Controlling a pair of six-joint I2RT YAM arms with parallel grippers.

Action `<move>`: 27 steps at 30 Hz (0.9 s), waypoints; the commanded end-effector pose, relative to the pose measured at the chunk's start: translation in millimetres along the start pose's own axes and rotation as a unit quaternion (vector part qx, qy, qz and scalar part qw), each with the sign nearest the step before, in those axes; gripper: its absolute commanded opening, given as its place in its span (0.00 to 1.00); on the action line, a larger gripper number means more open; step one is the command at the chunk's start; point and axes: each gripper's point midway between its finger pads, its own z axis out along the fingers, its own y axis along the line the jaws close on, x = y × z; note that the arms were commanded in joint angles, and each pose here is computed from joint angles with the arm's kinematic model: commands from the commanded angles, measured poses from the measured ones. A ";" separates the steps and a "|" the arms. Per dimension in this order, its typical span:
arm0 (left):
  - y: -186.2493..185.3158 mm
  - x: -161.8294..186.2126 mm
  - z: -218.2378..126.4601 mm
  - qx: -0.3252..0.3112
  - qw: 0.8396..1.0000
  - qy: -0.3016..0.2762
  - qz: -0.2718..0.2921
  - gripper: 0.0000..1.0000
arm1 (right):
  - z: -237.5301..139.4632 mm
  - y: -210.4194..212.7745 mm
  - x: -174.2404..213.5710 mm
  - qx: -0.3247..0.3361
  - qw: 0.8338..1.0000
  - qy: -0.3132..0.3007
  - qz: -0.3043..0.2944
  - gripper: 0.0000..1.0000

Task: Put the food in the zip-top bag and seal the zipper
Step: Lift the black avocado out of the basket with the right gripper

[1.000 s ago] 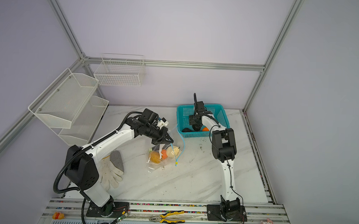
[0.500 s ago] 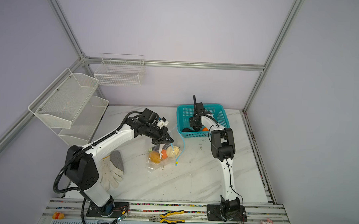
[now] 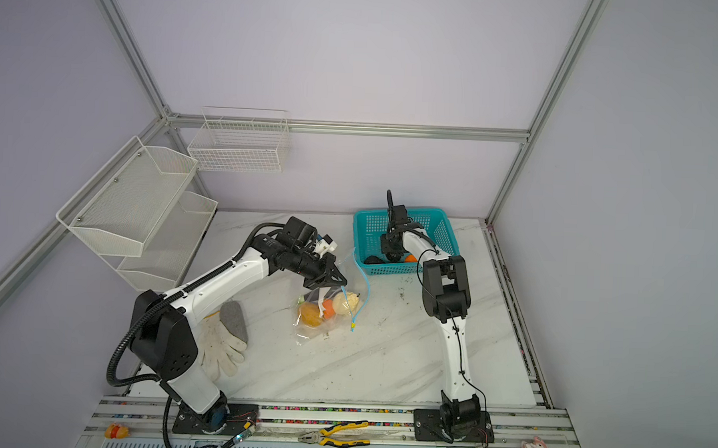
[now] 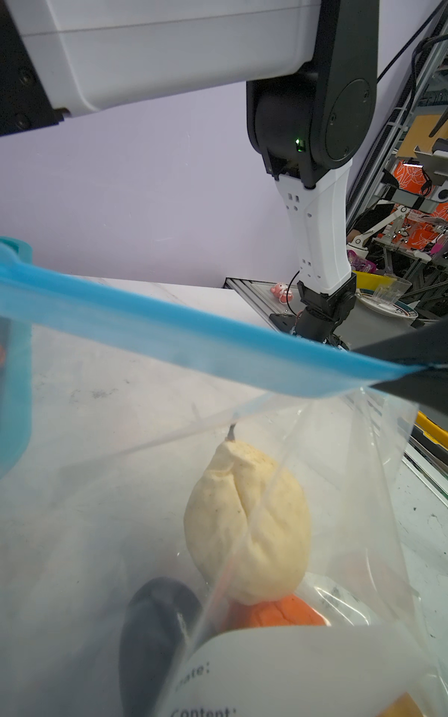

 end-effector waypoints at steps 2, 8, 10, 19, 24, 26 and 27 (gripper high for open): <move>-9.0 -2.0 -7.3 0.015 1.000 -0.011 0.012 0.00 | -20.7 -3.6 -20.5 0.000 1.000 -0.018 0.015 0.57; -9.4 -4.0 -4.9 0.017 1.000 -0.008 0.011 0.00 | -39.2 -1.6 -45.8 -0.016 0.998 -0.047 0.028 0.56; -11.6 -5.7 -6.1 0.018 1.000 -0.010 0.013 0.00 | -48.1 -1.7 -54.0 -0.022 0.997 -0.059 0.033 0.56; -16.4 -12.8 -15.3 0.024 0.999 -0.023 0.017 0.00 | -124.5 15.7 -74.8 -0.087 0.986 -0.131 0.053 0.55; -20.1 -17.3 -18.3 0.028 0.999 -0.029 0.019 0.00 | -196.9 28.1 -64.9 -0.149 0.966 -0.190 0.088 0.55; -21.3 -18.1 -19.0 0.028 0.999 -0.031 0.020 0.00 | -223.3 39.2 -52.8 -0.185 0.956 -0.205 0.096 0.55; -21.6 -18.2 -19.0 0.028 0.999 -0.031 0.021 0.00 | -238.4 45.9 -47.8 -0.203 0.951 -0.214 0.096 0.54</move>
